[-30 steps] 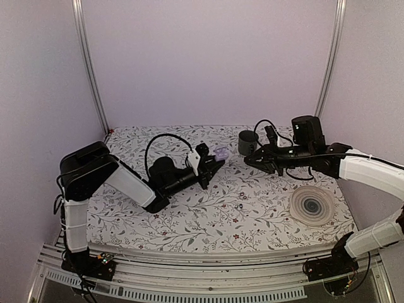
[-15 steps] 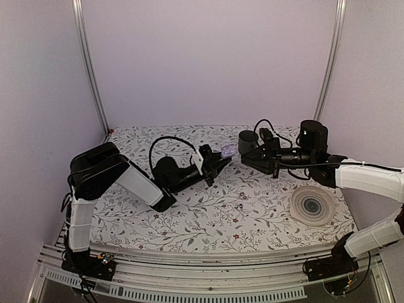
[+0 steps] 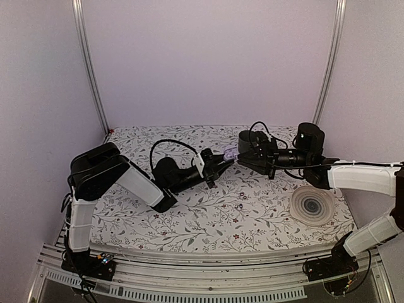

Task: Insert the wireless bluetooth earbuds into the charging case
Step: Insert the left earbud into the left side groove of the charging case.

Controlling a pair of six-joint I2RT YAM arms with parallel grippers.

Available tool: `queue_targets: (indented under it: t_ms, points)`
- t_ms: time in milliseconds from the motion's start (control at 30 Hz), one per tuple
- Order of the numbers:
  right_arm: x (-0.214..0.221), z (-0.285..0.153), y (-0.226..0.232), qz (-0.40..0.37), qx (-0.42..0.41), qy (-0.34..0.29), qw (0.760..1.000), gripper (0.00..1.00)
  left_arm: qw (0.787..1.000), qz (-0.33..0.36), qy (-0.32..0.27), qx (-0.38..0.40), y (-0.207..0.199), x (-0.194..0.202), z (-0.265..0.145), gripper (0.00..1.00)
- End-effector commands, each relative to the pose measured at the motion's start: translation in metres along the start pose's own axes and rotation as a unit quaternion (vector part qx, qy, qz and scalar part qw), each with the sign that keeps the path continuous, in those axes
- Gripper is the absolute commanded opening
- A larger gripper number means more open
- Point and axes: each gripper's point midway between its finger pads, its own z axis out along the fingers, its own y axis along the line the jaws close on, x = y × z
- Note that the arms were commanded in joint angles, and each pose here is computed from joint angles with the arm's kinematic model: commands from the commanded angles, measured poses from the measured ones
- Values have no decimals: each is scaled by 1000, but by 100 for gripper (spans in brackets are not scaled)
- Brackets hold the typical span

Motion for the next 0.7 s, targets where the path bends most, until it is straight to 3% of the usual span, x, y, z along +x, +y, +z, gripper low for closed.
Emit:
queue_targets:
  t_ms: [0, 667]
  points:
    - [-2, 0, 2, -1, -12, 3, 1000, 11, 1000, 16, -21, 14, -11, -6, 5, 0]
    - [-4, 1, -9, 11, -9, -4, 1000, 11, 999, 13, -21, 21, -18, -7, 4, 0]
